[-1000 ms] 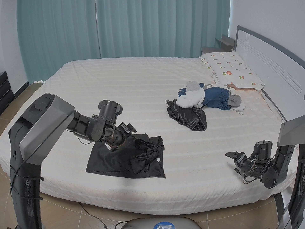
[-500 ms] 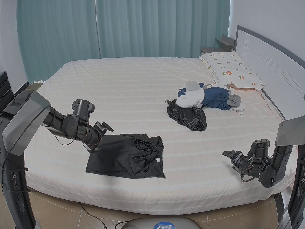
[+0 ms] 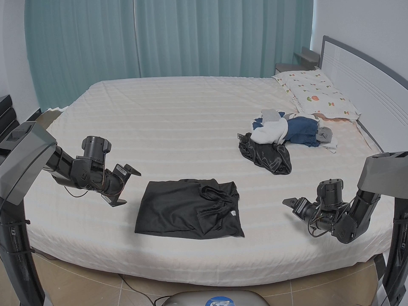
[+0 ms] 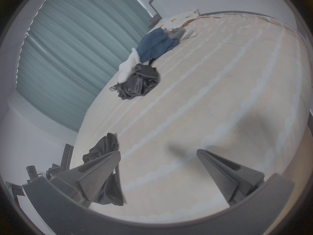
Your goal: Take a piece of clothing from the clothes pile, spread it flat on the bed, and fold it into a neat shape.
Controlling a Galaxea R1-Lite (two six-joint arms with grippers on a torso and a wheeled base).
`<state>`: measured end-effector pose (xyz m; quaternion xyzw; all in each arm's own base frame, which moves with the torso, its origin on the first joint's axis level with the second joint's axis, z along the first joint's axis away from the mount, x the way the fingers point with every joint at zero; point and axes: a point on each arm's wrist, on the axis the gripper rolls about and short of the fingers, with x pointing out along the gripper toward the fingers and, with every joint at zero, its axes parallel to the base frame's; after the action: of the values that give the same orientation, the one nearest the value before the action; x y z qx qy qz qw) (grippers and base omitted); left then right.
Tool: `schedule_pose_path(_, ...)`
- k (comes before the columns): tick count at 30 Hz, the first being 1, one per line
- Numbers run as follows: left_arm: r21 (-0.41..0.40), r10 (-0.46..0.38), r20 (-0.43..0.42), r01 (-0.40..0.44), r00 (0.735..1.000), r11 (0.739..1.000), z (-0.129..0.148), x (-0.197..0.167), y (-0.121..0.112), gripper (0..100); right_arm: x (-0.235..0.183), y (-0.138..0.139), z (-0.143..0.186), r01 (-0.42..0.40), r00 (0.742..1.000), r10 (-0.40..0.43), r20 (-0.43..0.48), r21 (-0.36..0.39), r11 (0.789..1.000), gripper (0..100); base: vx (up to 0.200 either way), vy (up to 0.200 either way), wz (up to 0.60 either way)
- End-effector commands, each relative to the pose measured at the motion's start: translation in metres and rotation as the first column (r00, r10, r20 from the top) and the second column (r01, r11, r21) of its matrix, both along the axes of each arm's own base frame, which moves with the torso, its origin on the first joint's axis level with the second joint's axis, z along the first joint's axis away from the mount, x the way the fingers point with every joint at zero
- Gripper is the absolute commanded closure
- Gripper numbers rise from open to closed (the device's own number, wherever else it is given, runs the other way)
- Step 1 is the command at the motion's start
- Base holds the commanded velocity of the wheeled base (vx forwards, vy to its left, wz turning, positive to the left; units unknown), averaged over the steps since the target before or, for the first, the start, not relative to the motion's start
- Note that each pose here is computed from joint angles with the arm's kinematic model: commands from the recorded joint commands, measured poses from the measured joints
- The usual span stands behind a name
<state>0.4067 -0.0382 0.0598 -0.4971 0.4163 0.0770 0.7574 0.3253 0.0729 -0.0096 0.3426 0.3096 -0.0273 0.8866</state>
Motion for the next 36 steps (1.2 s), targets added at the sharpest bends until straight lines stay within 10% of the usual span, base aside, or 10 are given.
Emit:
schedule_pose_path(1,-0.003,0.017,-0.008,-0.017,1.0,1.0,-0.001,-0.002,0.008,0,0.003,0.012,0.004,-0.02,1.0,0.02,0.023,-0.016,1.0,0,0.0,0.2,0.0)
schedule_pose_path(22,-0.009,0.025,-0.024,-0.025,0.999,1.0,-0.008,-0.001,0.017,0,0.013,0.05,0.017,-0.095,0.992,0.1,0.08,-0.065,0.993,0,0.0,0.2,0.0)
schedule_pose_path(36,-0.02,0.054,-0.045,-0.055,0.997,0.998,-0.011,-0.003,0.021,0,0.029,0.058,0.017,-0.1,0.99,0.105,0.092,-0.062,0.993,0,0.086,0.0,0.0)
